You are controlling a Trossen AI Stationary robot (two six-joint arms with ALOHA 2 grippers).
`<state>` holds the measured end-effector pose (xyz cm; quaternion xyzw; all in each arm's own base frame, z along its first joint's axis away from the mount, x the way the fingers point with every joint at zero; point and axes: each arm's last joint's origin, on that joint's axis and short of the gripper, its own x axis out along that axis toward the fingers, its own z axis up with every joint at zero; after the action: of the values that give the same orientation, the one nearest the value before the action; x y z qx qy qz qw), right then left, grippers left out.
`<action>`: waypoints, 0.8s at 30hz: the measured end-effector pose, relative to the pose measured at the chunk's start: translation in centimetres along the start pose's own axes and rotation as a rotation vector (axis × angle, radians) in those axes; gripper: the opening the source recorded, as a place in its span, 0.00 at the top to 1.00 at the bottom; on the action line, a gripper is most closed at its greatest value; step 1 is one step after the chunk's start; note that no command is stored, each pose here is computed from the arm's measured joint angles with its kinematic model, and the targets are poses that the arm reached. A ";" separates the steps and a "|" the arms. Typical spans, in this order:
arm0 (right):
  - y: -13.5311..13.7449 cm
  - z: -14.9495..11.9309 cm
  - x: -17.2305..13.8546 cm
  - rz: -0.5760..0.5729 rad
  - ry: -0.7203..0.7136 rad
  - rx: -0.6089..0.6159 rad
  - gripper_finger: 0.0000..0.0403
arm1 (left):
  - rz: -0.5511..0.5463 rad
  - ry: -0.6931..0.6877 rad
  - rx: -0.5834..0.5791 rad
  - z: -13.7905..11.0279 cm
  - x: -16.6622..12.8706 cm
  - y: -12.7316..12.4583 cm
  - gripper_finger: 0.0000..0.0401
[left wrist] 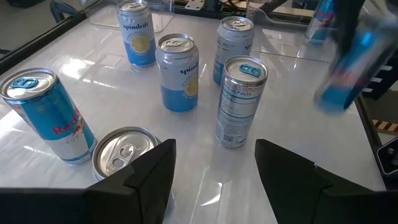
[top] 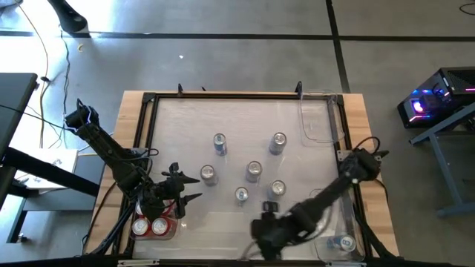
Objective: Sort soda cans
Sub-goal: Put the bottom left blue soda can into the bottom right transparent bin
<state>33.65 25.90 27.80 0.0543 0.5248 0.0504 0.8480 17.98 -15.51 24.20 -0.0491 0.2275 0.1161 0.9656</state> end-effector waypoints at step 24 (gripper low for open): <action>4.7 -17.8 -11.3 -0.375 0.037 0.510 0.46 | 0.008 -0.008 -0.011 0.0 0.0 0.0 0.47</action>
<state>12.55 29.68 30.56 0.1666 0.5368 -0.2391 0.7917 18.00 -15.50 24.23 -0.0532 0.2230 0.1213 0.9658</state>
